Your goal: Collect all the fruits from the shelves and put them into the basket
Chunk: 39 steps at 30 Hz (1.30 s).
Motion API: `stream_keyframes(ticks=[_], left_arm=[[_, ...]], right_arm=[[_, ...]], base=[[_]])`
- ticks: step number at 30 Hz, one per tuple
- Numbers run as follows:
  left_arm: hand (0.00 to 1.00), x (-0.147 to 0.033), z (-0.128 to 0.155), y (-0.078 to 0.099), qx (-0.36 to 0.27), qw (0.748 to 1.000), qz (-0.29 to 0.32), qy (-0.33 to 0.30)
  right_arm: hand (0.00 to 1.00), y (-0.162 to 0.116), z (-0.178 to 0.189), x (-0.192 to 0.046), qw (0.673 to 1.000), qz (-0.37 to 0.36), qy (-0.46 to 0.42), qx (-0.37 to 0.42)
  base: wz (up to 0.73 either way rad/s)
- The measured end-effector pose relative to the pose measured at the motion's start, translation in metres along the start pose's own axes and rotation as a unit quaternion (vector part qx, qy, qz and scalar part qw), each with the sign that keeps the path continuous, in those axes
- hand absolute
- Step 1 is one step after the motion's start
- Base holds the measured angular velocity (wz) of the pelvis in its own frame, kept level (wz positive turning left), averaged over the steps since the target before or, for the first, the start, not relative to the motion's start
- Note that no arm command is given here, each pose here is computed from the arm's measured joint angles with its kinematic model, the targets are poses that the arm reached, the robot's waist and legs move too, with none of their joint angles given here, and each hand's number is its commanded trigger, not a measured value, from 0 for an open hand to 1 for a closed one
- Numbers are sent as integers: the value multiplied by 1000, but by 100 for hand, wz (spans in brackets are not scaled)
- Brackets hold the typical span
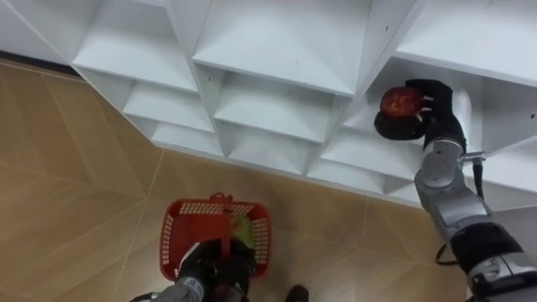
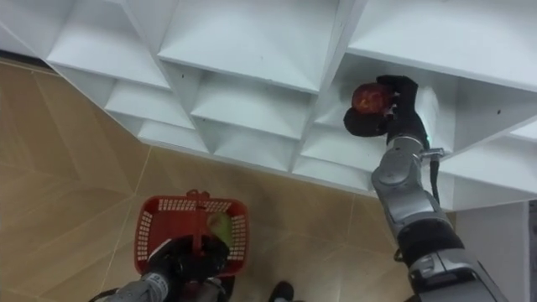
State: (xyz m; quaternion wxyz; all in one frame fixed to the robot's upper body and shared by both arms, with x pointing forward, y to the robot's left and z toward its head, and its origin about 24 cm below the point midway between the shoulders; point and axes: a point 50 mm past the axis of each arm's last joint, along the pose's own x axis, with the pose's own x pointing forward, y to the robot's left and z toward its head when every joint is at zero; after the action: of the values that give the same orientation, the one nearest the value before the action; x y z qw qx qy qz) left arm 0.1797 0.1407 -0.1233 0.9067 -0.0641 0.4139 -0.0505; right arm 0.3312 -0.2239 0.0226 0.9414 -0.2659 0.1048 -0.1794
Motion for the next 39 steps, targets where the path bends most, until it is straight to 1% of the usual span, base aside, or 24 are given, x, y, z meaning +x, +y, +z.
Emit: stream_keyframes(ticks=[7,12,22,33,35,37,39], left_arm=[[100,0,0,-1,0,1000,-1,0],[100,1,0,-4,5,1000,-6,2],[100,4,2,-6,-7,1000,-7,4],[100,4,0,0,-15,1000,0,10],[100,4,0,2,-16,1000,3,11],[100,3,-1,3,-21,1000,7,13],[100,3,-1,4,-27,1000,9,10]], right_arm=[[100,1,1,0,1000,10,-1,0],[100,2,1,0,1000,12,-1,2],[100,5,1,0,999,27,7,21],[100,14,7,-3,996,65,4,56],[100,18,6,-8,995,77,-4,61],[100,24,-1,-18,993,94,-7,68],[100,33,-7,-32,989,127,-12,69]], base=[[0],[0],[-3],[1],[-2],[2],[0]])
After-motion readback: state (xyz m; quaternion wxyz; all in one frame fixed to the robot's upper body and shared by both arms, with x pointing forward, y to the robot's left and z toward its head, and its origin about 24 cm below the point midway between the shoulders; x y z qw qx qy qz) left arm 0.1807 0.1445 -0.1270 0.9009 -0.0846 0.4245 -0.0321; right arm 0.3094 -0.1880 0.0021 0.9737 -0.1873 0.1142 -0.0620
